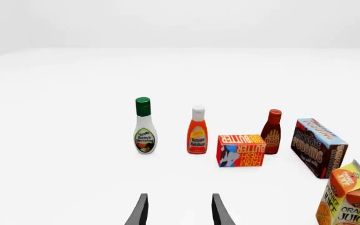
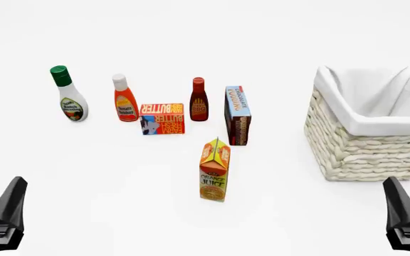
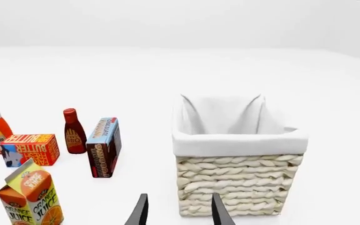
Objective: Pick the orange juice and place it in the basket.
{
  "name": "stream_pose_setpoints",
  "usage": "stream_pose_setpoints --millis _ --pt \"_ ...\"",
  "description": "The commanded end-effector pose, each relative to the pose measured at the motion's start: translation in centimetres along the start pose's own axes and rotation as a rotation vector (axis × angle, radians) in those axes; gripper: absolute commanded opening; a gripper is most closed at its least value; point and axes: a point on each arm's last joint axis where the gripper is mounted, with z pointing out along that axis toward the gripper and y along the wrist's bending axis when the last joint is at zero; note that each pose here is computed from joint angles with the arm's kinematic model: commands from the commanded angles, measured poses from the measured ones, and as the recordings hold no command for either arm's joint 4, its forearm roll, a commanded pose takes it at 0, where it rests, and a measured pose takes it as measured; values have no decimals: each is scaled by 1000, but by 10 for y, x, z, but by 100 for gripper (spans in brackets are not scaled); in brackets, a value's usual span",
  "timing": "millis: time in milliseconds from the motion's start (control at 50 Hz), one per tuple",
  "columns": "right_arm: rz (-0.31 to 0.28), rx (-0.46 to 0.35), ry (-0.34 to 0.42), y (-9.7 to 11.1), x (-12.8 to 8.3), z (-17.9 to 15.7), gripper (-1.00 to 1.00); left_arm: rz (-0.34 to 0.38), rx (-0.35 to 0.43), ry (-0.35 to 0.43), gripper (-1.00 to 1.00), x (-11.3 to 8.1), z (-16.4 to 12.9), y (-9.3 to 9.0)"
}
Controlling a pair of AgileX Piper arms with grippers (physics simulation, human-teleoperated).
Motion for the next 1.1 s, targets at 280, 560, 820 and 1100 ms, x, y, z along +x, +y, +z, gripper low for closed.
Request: stream_pose_setpoints --millis 280,560,820,1100 --pt "62 -67 76 6 -10 32 100 0 2 1 100 1 1 0" --pt "168 -122 126 13 -12 46 100 -1 2 0 100 1 1 0" --pt "252 -202 191 28 -22 70 100 -1 2 0 100 1 1 0" --pt "353 -268 294 50 -36 102 100 -1 2 0 100 1 1 0"
